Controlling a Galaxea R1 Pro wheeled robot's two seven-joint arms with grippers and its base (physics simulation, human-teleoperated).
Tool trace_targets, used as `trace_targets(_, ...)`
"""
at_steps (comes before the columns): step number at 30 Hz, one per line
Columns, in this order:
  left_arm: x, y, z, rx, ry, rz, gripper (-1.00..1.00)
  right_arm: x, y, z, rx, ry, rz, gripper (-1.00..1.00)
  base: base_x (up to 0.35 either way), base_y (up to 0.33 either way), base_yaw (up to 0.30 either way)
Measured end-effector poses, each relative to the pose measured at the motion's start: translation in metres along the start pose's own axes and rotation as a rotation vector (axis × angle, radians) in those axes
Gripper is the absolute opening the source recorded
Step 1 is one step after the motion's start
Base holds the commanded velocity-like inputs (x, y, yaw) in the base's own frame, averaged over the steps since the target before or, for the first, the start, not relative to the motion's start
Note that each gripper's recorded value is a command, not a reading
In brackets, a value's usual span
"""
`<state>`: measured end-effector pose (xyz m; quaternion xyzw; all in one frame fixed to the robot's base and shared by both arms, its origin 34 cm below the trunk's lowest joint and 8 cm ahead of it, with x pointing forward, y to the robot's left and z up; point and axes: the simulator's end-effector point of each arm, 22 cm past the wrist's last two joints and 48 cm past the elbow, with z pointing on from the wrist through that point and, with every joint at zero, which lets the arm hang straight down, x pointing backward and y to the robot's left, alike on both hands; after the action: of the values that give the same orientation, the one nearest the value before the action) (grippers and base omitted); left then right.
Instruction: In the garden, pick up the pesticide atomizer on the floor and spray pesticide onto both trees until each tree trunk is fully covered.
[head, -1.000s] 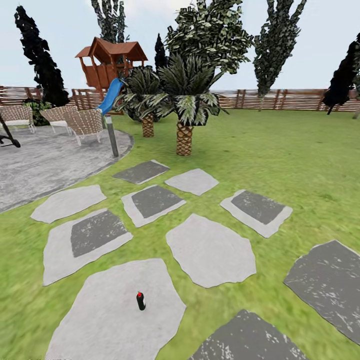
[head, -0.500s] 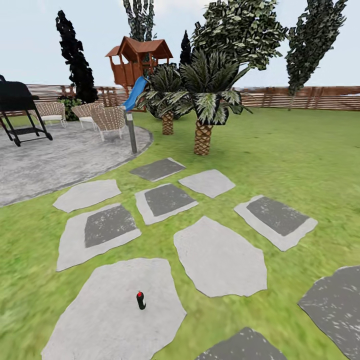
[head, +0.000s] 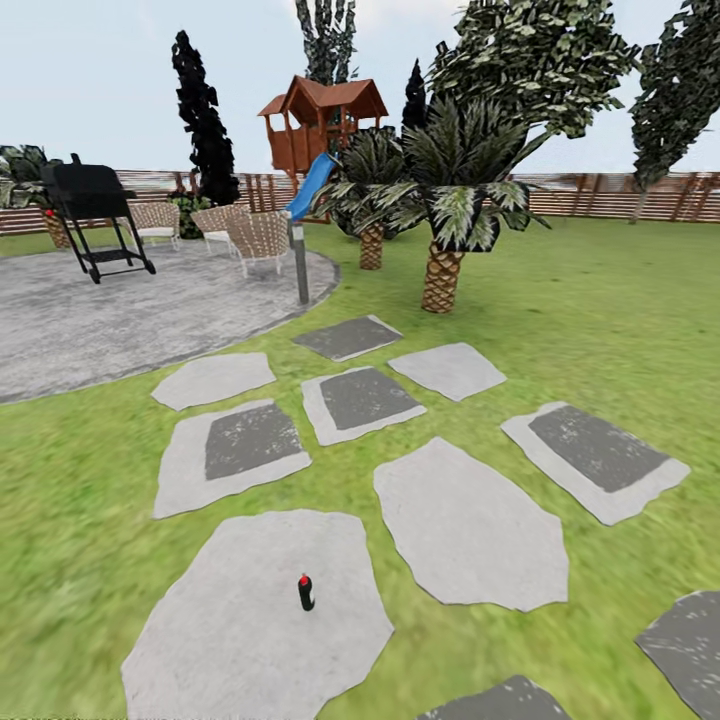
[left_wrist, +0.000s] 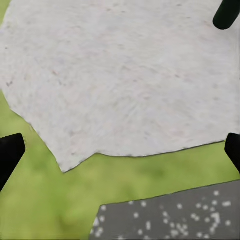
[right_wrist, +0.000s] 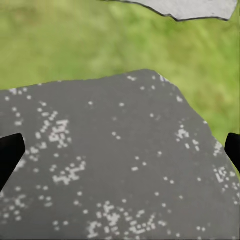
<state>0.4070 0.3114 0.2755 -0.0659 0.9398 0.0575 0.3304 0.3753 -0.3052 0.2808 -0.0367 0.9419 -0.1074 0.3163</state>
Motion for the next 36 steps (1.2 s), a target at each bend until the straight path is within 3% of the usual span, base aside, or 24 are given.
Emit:
trace_targets(18,-0.003,0.001,0.001,-0.005,-0.006,-0.005,1.0,0.0,-0.001,0.0,0.0,-0.002,-0.005,1.0,0.047,-0.034,0.005)
trace_targets(23,-0.01,0.022,0.004,-0.062,-0.008,-0.004,1.0,-0.003,-0.001,0.0,0.001,-0.008,0.0,1.0,0.004,-0.003,0.164)
trace_targets(26,-0.044,0.039,0.016,-0.096,-0.053,0.003,1.0,-0.005,0.0,0.001,0.002,-0.014,0.004,1.0,0.001,-0.001,0.172)
trace_targets(29,-0.097,0.036,0.034,-0.097,-0.083,0.0,1.0,-0.014,0.0,0.002,0.004,-0.032,0.008,1.0,0.0,0.0,0.048)
trace_targets(30,-0.117,0.031,0.043,-0.092,-0.059,0.001,1.0,-0.028,-0.002,0.003,0.007,-0.06,0.012,1.0,0.0,0.0,0.003)
trace_targets(31,-0.149,0.022,0.053,-0.08,-0.048,-0.003,1.0,-0.088,-0.01,0.011,0.024,-0.17,0.036,1.0,0.0,0.0,0.003)
trace_targets(32,-0.152,0.021,0.053,-0.079,-0.048,-0.005,1.0,-0.149,-0.015,0.016,0.033,-0.275,0.051,1.0,0.0,0.0,0.002)
trace_targets(36,-0.161,0.021,0.054,-0.076,-0.056,-0.004,1.0,-0.241,-0.026,0.02,0.05,-0.414,0.077,1.0,0.0,0.0,0.0)
